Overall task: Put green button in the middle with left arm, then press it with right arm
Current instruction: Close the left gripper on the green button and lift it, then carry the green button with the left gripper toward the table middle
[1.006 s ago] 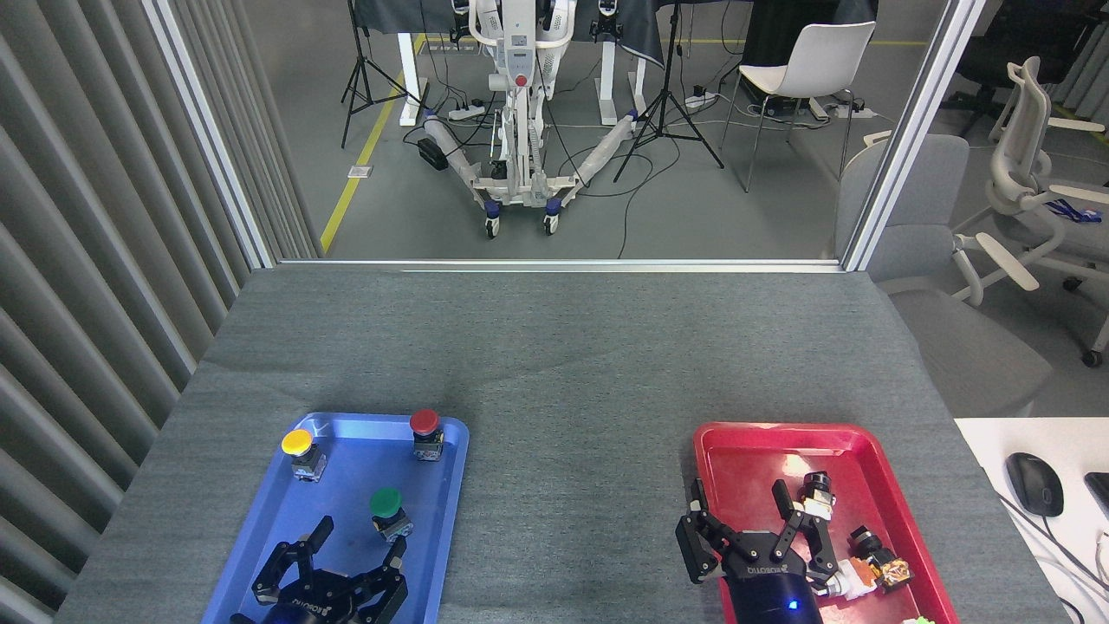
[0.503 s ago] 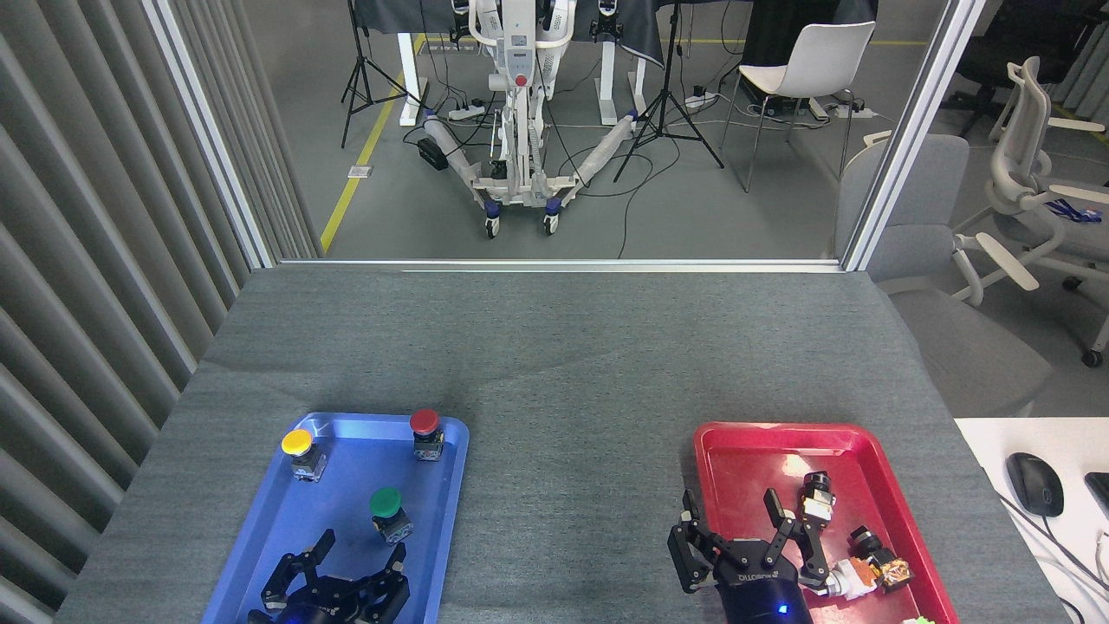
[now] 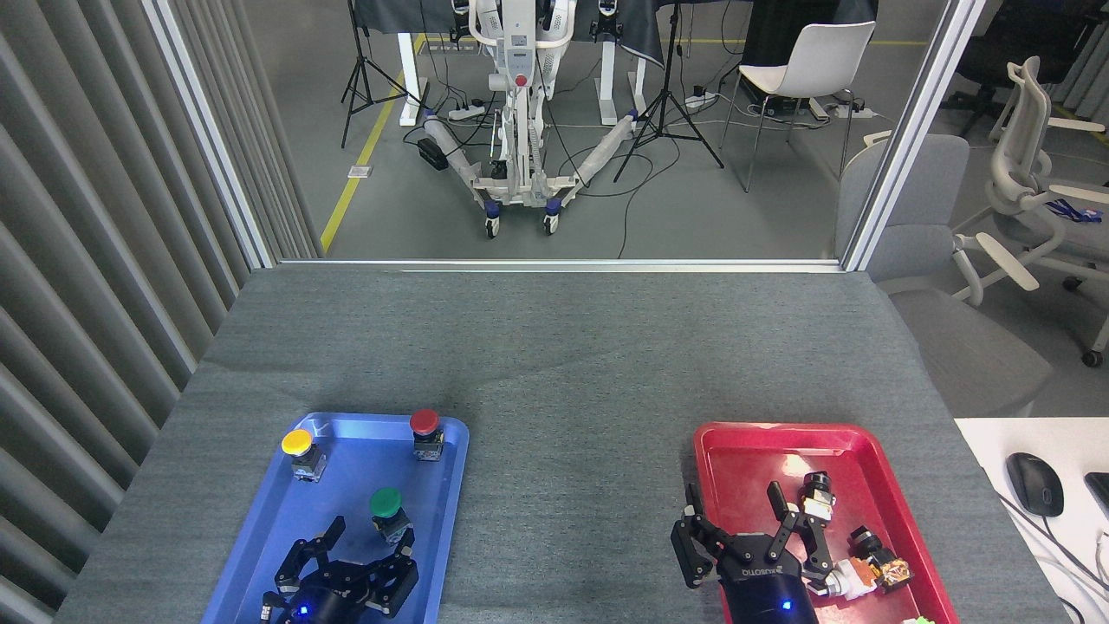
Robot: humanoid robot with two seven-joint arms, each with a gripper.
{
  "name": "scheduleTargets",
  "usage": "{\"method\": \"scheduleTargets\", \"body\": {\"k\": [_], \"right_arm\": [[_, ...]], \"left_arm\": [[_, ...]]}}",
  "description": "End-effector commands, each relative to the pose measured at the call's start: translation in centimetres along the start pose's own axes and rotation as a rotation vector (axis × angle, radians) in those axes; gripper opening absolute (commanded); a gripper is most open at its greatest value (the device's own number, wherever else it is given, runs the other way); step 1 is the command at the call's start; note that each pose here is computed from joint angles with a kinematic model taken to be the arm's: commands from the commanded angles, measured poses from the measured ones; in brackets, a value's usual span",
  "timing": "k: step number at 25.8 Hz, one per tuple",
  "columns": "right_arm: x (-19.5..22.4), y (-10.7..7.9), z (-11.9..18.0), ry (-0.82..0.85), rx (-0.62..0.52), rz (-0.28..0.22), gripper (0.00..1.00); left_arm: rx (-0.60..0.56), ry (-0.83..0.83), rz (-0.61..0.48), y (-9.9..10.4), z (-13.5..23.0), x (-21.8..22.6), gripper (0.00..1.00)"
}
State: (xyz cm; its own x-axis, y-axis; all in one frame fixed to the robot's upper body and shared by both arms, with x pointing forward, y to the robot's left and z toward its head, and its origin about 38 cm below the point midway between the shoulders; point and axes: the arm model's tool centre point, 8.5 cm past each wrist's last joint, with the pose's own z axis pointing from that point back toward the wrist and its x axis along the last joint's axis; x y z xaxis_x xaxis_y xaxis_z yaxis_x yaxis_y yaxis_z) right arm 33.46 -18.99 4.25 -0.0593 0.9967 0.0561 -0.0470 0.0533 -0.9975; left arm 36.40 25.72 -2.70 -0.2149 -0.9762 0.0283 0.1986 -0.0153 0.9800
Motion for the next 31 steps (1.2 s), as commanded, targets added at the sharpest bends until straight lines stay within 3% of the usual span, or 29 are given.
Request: {"method": "scheduleTargets", "body": {"k": [1,9,10,12,13,17,18,19,20,25,29,31], "right_arm": [[0.3,-0.3,0.0,-0.005,-0.030,-0.006,0.99],[0.0,0.3,0.2,0.006,0.025,-0.007,0.99],[0.1,0.4,0.2,0.006,0.032,-0.008,0.99],[0.2,0.1,0.2,0.005,0.026,-0.009,0.99],[0.2,0.0,0.2,0.004,0.018,-0.010,0.99],[0.1,-0.1,0.2,0.000,-0.021,-0.006,0.99],[0.1,-0.1,0.2,0.000,-0.030,-0.005,0.99],[0.2,-0.1,0.2,0.000,-0.030,-0.005,0.99],[0.2,-0.1,0.1,-0.001,-0.028,-0.001,0.99],[0.4,0.3,0.1,-0.016,0.026,0.001,1.00],[0.4,-0.1,0.1,-0.014,0.007,0.000,1.00],[0.3,-0.4,0.0,-0.012,-0.012,0.001,0.99]], "left_arm": [[0.002,-0.025,-0.006,0.3,-0.7,0.7,0.99],[-0.009,-0.017,-0.006,0.4,-2.1,0.3,0.98],[-0.009,-0.012,-0.006,0.5,-2.2,0.2,0.96],[-0.011,-0.012,-0.001,0.4,-2.2,0.2,0.80],[-0.009,-0.013,0.002,0.4,-2.2,0.3,0.77],[-0.011,-0.027,0.021,0.1,-2.5,1.6,0.76],[-0.015,-0.027,0.025,-0.1,-2.5,1.8,0.71],[-0.019,-0.025,0.031,-0.2,-2.5,1.9,0.57],[-0.026,-0.024,0.034,-0.5,-2.5,1.9,0.49],[-0.017,-0.031,0.029,-0.5,-2.5,2.0,0.21],[0.024,-0.034,0.019,0.6,-2.7,1.8,0.12],[0.067,-0.045,0.013,2.1,-3.0,2.0,0.11]]}}
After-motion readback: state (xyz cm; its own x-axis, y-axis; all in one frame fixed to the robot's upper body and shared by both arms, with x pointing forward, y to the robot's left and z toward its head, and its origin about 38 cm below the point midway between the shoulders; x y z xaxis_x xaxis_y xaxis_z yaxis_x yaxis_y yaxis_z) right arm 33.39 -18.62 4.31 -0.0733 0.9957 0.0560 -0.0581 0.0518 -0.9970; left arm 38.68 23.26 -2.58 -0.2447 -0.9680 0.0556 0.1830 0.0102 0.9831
